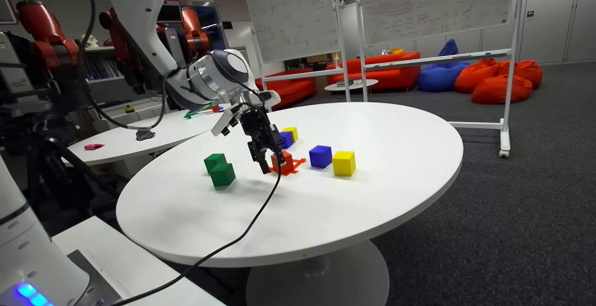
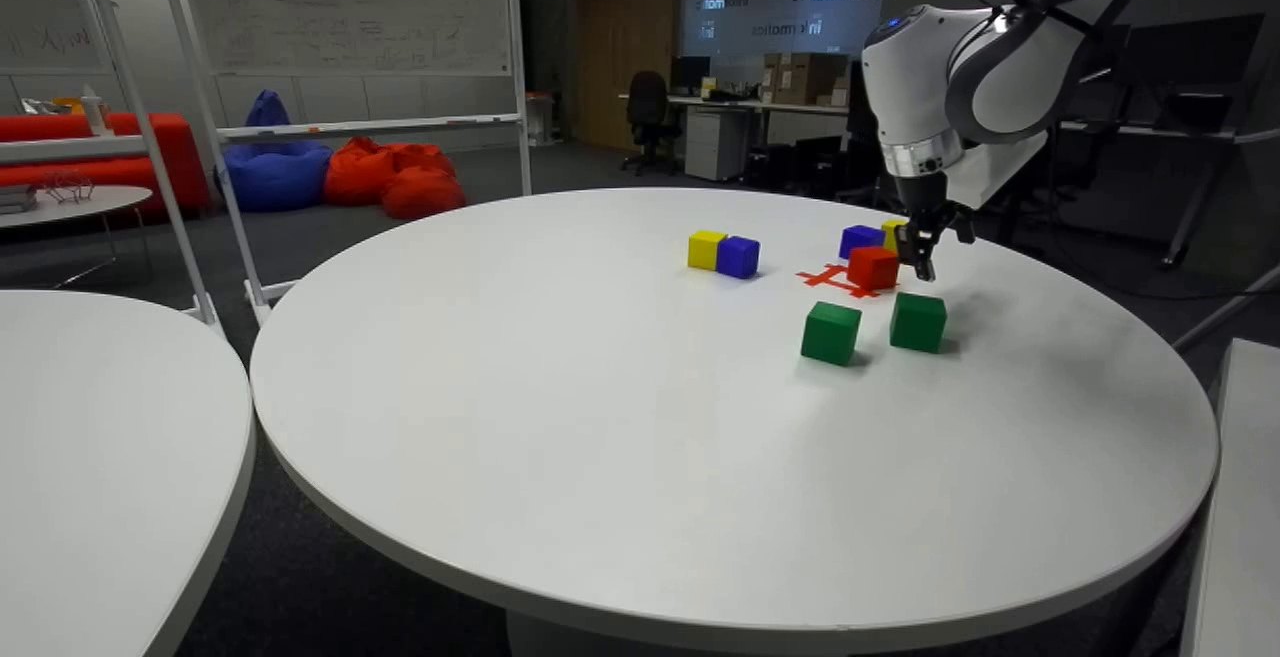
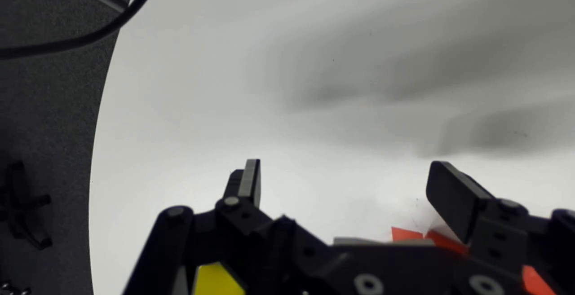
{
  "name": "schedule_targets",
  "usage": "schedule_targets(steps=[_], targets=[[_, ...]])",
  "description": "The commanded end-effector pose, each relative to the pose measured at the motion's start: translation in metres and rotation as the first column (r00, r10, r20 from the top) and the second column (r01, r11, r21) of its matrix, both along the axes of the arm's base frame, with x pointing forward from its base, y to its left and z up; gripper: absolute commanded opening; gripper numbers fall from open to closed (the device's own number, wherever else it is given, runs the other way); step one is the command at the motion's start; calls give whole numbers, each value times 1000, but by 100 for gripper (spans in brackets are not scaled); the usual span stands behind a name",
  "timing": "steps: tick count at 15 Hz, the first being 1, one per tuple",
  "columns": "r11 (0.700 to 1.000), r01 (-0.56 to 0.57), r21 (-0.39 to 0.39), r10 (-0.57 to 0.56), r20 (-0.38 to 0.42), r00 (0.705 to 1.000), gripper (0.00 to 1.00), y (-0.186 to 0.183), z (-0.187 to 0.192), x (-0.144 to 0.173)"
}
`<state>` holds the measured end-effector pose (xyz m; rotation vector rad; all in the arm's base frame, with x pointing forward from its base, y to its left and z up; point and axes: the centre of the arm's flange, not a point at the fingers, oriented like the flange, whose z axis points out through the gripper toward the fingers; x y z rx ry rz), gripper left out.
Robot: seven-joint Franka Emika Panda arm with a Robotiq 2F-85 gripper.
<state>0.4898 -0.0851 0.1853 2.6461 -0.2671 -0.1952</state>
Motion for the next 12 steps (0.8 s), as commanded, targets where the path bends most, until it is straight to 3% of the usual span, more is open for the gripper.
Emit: schedule_targets(steps=[1, 12], targets=[[1000, 3, 0, -3, -5, 1000, 100, -1, -1, -2], [1000, -8, -3, 8, 12, 1000, 100, -3, 9, 17]])
